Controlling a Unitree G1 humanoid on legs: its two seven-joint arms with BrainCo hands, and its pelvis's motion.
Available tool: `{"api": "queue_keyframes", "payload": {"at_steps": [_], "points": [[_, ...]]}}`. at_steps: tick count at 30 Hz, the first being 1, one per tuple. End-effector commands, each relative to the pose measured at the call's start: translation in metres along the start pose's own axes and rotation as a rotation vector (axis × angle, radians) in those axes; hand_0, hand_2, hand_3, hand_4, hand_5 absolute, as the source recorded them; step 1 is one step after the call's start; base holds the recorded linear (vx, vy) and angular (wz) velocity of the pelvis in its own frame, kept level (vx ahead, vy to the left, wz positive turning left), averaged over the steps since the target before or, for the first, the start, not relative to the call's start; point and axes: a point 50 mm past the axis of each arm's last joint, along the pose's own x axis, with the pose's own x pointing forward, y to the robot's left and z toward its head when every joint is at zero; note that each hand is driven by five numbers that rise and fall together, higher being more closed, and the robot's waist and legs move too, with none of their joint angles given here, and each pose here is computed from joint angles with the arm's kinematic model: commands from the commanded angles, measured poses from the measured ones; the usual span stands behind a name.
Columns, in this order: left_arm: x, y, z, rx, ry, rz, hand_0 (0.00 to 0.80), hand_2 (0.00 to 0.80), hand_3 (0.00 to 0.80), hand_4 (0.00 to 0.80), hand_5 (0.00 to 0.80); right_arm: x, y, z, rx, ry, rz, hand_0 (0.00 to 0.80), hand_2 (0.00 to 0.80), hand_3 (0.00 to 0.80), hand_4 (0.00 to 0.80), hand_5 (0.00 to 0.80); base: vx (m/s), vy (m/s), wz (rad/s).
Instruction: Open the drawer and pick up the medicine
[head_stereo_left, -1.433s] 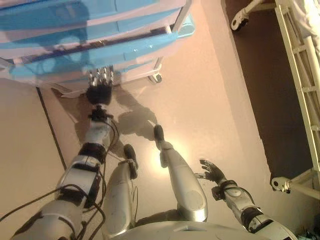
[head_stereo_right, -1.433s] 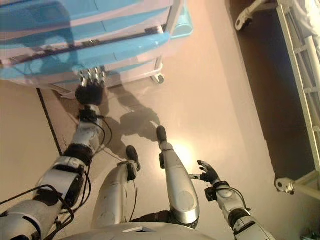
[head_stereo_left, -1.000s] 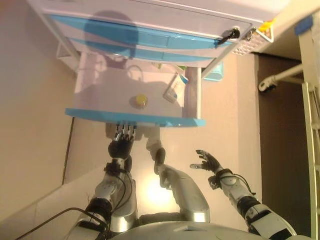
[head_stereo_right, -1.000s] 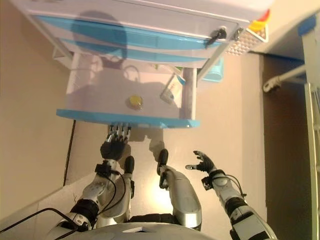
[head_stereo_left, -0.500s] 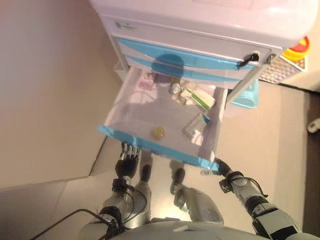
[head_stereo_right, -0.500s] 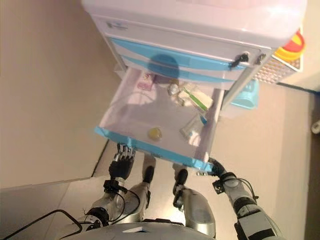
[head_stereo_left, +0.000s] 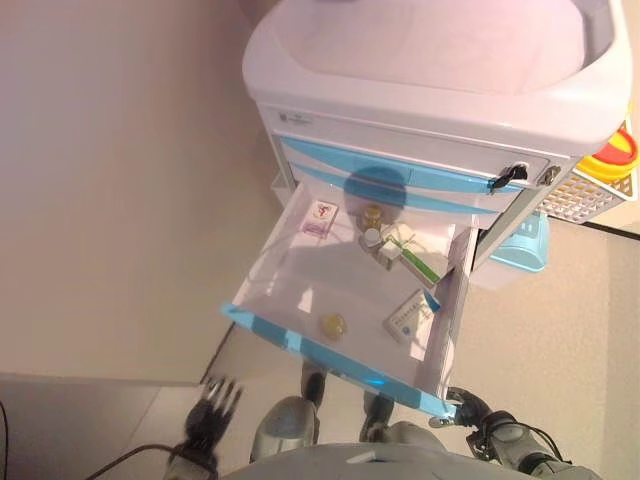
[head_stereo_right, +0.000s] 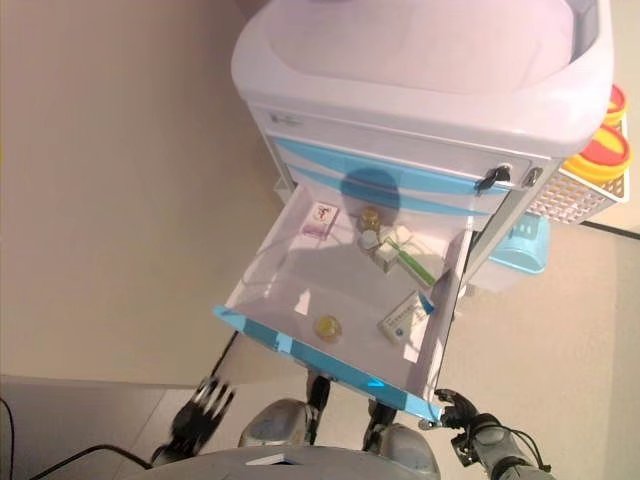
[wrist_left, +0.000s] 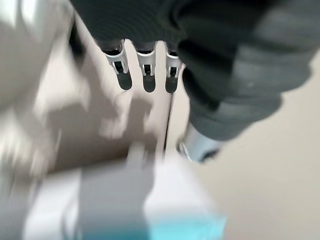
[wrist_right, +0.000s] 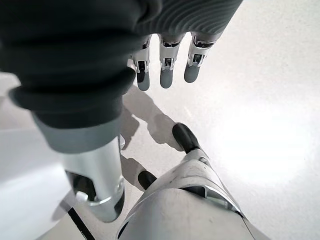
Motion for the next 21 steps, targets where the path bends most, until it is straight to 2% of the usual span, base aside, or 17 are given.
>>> {"api": "queue_keyframes", "payload": {"at_steps": [1, 3, 7, 8, 14, 17, 19, 21], "points": [[-0.002, 0.014, 0.018, 0.34, -0.017, 0.174, 0.0, 0.0, 0.0, 0.0, 0.0, 0.002, -0.001, 0.006, -0.027, -0.006, -0.107, 0.0, 0.0, 0.0, 0.0, 0.0, 0.065, 0.017, -0.1], [0.001, 0.008, 0.024, 0.554, -0.033, 0.226, 0.0, 0.0, 0.0, 0.0, 0.0, 0.0, -0.005, -0.003, -0.032, 0.047, -0.173, 0.0, 0.0, 0.0, 0.0, 0.0, 0.067, 0.011, -0.13], [0.011, -0.014, 0.03, 1.047, -0.051, 0.21, 0.0, 0.0, 0.0, 0.0, 0.0, -0.005, -0.02, -0.015, 0.077, 0.116, -0.326, 0.0, 0.0, 0.0, 0.0, 0.0, 0.046, 0.021, -0.31], [0.013, -0.017, 0.03, 1.098, -0.045, 0.203, 0.0, 0.0, 0.0, 0.0, 0.0, -0.006, -0.024, -0.016, 0.106, 0.12, -0.356, 0.0, 0.0, 0.0, 0.0, 0.0, 0.038, 0.046, -0.35], [0.017, -0.019, 0.033, 1.163, 0.031, 0.189, 0.0, 0.0, 0.0, 0.0, 0.0, -0.021, -0.06, -0.032, 0.186, 0.188, -0.596, 0.0, 0.0, 0.0, 0.0, 0.0, 0.05, 0.055, -0.41], [0.017, -0.018, 0.033, 1.188, 0.065, 0.18, 0.0, 0.0, 0.0, 0.0, 0.0, -0.03, -0.081, -0.033, 0.15, 0.2, -0.74, 0.0, 0.0, 0.0, 0.0, 0.0, 0.049, 0.039, -0.33], [0.018, -0.019, 0.034, 1.236, 0.092, 0.159, 0.0, 0.0, 0.0, 0.0, 0.0, -0.039, -0.108, -0.022, 0.107, 0.135, -0.891, 0.0, 0.0, 0.0, 0.0, 0.0, 0.034, 0.067, -0.27], [0.019, -0.021, 0.03, 1.259, 0.119, 0.143, 0.0, 0.0, 0.0, 0.0, 0.0, -0.047, -0.133, 0.009, 0.103, -0.021, -1.033, 0.0, 0.0, 0.0, 0.0, 0.0, 0.012, 0.094, -0.25]]}}
